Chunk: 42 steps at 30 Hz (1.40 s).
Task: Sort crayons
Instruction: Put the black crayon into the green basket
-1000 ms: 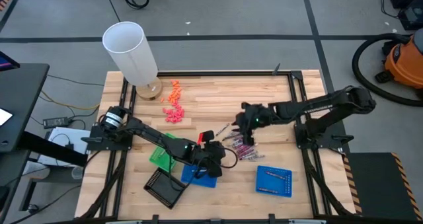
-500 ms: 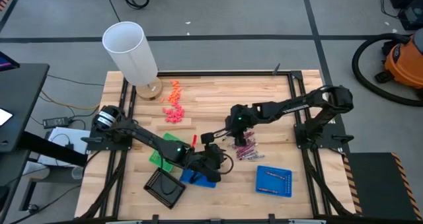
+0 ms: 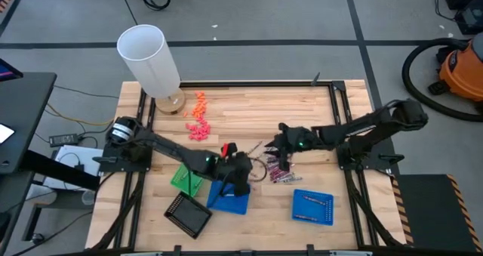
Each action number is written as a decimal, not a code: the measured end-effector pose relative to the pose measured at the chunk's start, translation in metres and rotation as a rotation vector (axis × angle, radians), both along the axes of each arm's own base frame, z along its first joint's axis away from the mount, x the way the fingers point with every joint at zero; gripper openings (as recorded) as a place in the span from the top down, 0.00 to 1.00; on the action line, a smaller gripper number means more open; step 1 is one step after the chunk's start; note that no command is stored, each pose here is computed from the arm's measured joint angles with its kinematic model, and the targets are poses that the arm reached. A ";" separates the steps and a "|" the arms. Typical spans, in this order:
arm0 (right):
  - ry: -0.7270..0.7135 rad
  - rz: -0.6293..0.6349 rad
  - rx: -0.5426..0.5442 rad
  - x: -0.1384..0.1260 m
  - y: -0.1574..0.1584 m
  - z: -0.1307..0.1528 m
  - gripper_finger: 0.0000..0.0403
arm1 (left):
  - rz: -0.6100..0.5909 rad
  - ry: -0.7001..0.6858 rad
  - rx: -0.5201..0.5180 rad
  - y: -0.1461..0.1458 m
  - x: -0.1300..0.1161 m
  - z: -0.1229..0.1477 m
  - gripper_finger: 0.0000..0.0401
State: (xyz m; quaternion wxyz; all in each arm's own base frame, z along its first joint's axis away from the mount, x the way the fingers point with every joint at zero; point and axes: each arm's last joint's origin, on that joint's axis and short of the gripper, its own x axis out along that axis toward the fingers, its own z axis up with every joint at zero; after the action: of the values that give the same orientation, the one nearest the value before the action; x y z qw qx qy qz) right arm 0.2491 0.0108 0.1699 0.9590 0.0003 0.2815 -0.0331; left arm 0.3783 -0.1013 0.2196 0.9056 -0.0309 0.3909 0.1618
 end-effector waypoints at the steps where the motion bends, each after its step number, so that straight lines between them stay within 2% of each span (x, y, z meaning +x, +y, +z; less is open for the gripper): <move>1: -0.015 -0.016 -0.002 -0.005 0.003 -0.004 0.70 | 0.014 0.004 -0.011 0.007 0.002 0.000 0.65; 5: -0.100 -0.038 -0.031 -0.022 0.012 -0.008 0.70 | 0.066 0.022 -0.057 0.039 0.008 -0.001 0.65; 10: -0.121 -0.088 -0.075 -0.041 0.019 -0.012 0.70 | 0.148 0.009 -0.126 0.077 0.014 -0.001 0.65; 16: -0.161 -0.103 -0.096 -0.054 0.022 -0.013 0.70 | 0.210 -0.020 -0.136 0.105 0.017 0.000 0.65; 20: -0.161 -0.101 -0.129 -0.056 0.018 -0.013 0.70 | 0.234 -0.032 -0.190 0.112 0.022 -0.008 0.65; 23: -0.154 -0.109 -0.146 -0.056 0.015 -0.014 0.70 | 0.234 -0.037 -0.207 0.112 0.032 -0.024 0.65; 27: -0.168 -0.113 -0.166 -0.055 0.012 -0.013 0.70 | 0.251 0.022 -0.212 0.109 0.039 -0.046 0.65; 30: -0.194 -0.110 -0.184 -0.053 0.011 -0.010 0.70 | 0.245 0.059 -0.211 0.104 0.046 -0.053 0.65; 31: -0.204 -0.109 -0.185 -0.052 0.011 -0.010 0.70 | 0.242 0.040 -0.210 0.103 0.051 -0.052 0.65; 33: -0.205 -0.106 -0.193 -0.052 0.011 -0.009 0.70 | 0.248 0.127 -0.192 0.102 0.049 -0.055 0.65; 35: -0.204 -0.104 -0.200 -0.052 0.011 -0.010 0.70 | 0.239 0.116 -0.191 0.104 0.056 -0.053 0.65; 42: -0.179 -0.113 -0.229 -0.052 0.010 -0.013 0.70 | 0.265 0.159 -0.202 0.122 0.053 -0.053 0.65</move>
State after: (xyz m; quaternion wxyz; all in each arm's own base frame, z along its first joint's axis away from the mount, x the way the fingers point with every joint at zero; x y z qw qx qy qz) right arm 0.1970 0.0209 0.1570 0.9706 -0.0904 0.1889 -0.1186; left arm 0.4312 0.0203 0.1661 0.8348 -0.1598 0.4682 0.2416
